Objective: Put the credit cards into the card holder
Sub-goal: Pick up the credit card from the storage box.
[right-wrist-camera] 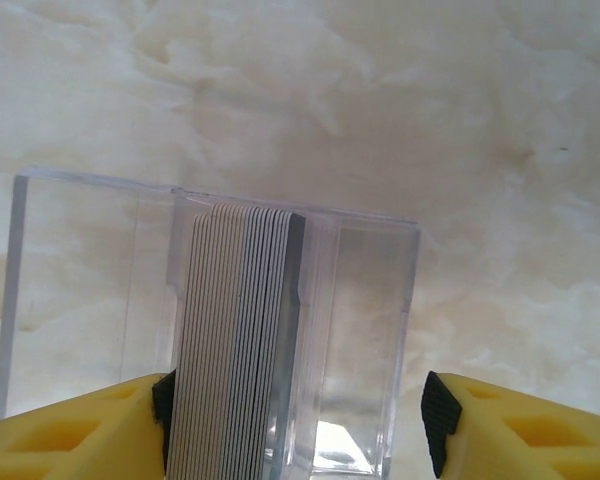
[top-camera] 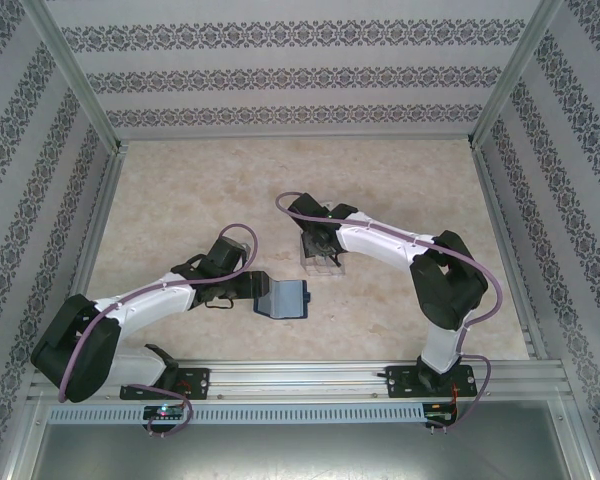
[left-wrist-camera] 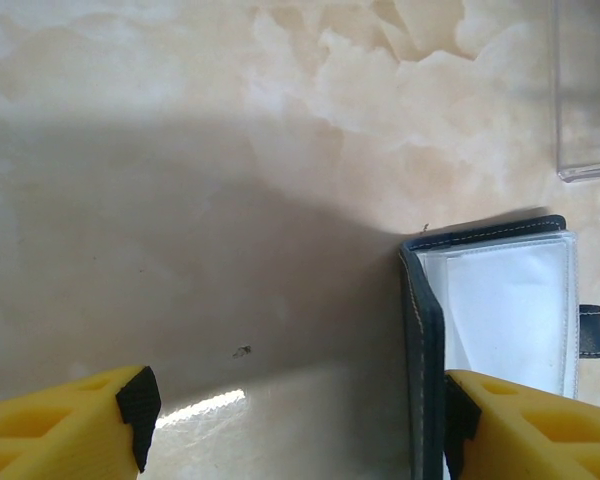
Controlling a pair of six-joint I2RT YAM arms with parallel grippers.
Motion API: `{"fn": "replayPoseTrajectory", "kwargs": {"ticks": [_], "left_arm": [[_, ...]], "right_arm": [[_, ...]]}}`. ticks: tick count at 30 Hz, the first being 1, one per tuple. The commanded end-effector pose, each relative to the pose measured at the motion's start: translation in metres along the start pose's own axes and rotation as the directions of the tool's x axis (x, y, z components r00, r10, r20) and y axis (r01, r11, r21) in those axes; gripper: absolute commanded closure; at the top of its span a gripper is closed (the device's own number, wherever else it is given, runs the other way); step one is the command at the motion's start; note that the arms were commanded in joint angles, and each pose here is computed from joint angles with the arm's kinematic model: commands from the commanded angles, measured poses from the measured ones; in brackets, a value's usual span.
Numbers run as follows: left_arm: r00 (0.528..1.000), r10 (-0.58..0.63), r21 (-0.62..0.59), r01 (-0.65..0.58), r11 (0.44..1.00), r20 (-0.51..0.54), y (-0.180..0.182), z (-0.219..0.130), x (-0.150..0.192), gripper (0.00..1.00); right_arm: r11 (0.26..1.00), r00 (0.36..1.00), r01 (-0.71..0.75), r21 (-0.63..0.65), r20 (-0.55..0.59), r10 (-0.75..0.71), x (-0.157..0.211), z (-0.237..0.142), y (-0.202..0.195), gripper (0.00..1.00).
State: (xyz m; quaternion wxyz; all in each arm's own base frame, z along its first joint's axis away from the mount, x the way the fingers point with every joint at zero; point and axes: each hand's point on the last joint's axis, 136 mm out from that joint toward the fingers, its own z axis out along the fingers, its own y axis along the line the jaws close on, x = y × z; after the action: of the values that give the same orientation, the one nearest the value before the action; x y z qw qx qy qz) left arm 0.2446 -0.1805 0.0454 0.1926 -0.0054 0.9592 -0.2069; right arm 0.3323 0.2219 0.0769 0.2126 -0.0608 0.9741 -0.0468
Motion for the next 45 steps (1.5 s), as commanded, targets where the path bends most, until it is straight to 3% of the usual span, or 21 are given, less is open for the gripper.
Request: {"fn": "replayPoseTrajectory", "kwargs": {"ticks": [1,5,17,25,31,39,42,45], "left_arm": [[1.0,0.007,0.015,-0.007,1.0,0.003,0.001,0.0,0.001,0.24],[1.0,0.0,0.006,0.0,1.0,-0.007,0.003,0.002,0.003,0.25],[1.0,0.004,0.002,-0.004,1.0,-0.031,0.002,0.004,0.003,0.25],[1.0,-0.006,0.0,0.006,1.0,-0.023,0.002,0.005,0.002,0.25],[0.999,-0.016,0.007,0.017,1.0,-0.046,0.001,0.007,0.005,0.25],[0.998,-0.044,0.013,0.044,0.999,-0.04,0.001,0.006,0.006,0.37],[0.997,-0.077,0.019,0.077,0.997,-0.022,0.001,0.006,0.004,0.45],[0.993,-0.106,0.033,0.108,0.994,-0.044,-0.001,0.007,0.008,0.57]], "right_arm": [[0.996,0.998,0.031,0.084,0.042,-0.035,-0.008,-0.016,-0.02,0.37],[0.996,0.999,0.036,0.085,0.035,-0.039,-0.007,-0.018,-0.022,0.46],[0.98,0.994,0.081,0.181,0.052,-0.092,-0.013,-0.024,-0.044,0.55],[0.985,0.993,0.105,0.137,0.033,-0.11,-0.009,-0.025,-0.044,0.87],[0.988,0.992,0.114,0.1,0.035,-0.118,-0.008,-0.031,-0.04,0.98],[0.994,0.992,0.043,-0.104,0.118,-0.03,-0.015,-0.073,-0.024,1.0],[0.969,0.986,-0.01,-0.247,0.157,0.05,-0.009,-0.093,-0.005,1.0],[0.892,0.977,-0.076,-0.446,0.145,0.155,0.01,-0.107,0.031,1.0]]}}
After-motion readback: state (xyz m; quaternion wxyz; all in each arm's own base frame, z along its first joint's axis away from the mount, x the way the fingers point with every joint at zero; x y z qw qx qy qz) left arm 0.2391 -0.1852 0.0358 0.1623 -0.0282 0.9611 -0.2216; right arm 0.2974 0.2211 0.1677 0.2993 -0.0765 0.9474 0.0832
